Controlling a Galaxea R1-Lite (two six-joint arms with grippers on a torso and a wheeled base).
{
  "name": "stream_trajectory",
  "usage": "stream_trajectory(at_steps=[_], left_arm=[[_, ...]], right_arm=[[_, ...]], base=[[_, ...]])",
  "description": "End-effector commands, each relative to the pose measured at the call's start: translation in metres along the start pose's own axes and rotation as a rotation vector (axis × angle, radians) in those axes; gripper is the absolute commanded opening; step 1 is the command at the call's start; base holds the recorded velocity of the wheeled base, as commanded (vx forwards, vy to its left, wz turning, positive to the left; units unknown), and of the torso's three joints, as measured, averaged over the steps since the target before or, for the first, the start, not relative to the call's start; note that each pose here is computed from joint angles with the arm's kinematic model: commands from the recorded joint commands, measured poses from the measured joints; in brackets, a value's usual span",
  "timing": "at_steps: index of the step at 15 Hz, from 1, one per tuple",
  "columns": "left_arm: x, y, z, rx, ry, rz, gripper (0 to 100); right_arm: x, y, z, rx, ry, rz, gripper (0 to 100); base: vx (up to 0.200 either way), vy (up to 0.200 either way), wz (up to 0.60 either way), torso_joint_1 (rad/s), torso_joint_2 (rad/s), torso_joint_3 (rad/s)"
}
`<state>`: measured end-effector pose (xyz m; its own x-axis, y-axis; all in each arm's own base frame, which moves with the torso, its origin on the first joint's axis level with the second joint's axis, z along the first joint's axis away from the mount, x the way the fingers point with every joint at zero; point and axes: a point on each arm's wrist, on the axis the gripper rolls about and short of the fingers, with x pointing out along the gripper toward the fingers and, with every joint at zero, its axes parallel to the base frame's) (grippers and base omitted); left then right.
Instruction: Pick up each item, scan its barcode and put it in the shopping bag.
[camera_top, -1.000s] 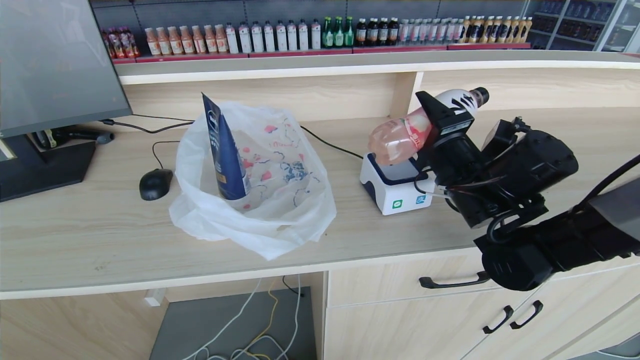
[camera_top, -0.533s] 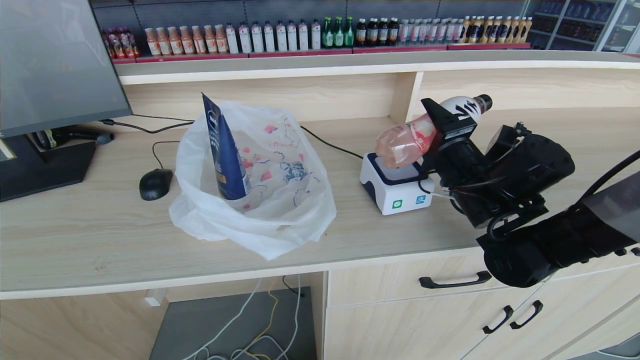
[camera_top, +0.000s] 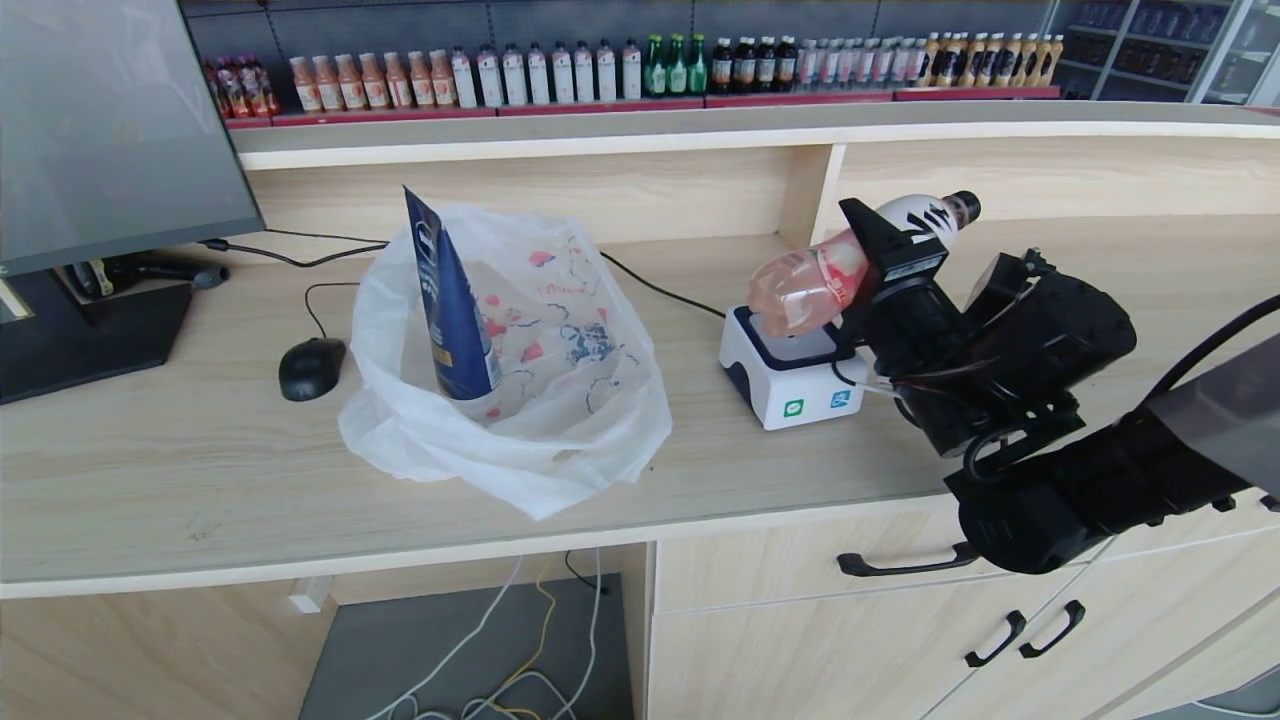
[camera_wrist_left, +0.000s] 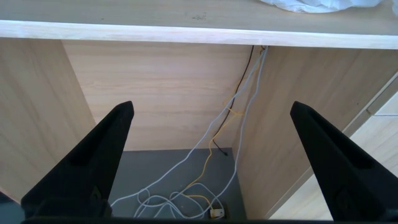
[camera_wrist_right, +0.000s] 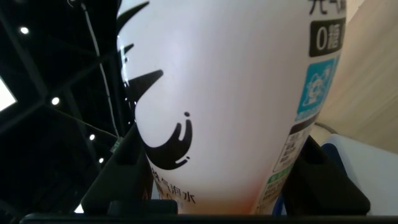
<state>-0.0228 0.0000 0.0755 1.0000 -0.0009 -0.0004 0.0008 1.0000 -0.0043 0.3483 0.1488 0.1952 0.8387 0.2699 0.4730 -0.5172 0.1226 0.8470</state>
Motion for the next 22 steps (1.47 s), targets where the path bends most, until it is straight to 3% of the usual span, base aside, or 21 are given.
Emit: stream_trajectory(at_steps=[1, 7, 12, 17, 22], left_arm=[[0.000, 0.000, 0.000, 0.000, 0.000, 0.001, 100], [0.000, 0.000, 0.000, 0.000, 0.000, -0.001, 100], [0.000, 0.000, 0.000, 0.000, 0.000, 0.001, 100], [0.000, 0.000, 0.000, 0.000, 0.000, -0.001, 100], [0.000, 0.000, 0.000, 0.000, 0.000, 0.001, 100]], right_arm=[[0.000, -0.006, -0.002, -0.002, 0.007, -0.019, 0], [0.000, -0.005, -0.002, -0.001, 0.007, -0.015, 0], [0.005, 0.010, 0.009, -0.008, 0.004, 0.045, 0], [0.006, 0.001, 0.025, -0.033, -0.004, 0.034, 0], [0.006, -0.011, 0.021, -0.035, 0.004, 0.006, 0]], base=[[0.000, 0.000, 0.00, 0.000, 0.00, 0.000], [0.000, 0.000, 0.00, 0.000, 0.00, 0.000], [0.000, 0.000, 0.00, 0.000, 0.00, 0.000], [0.000, 0.000, 0.00, 0.000, 0.00, 0.000], [0.000, 0.000, 0.00, 0.000, 0.00, 0.000]])
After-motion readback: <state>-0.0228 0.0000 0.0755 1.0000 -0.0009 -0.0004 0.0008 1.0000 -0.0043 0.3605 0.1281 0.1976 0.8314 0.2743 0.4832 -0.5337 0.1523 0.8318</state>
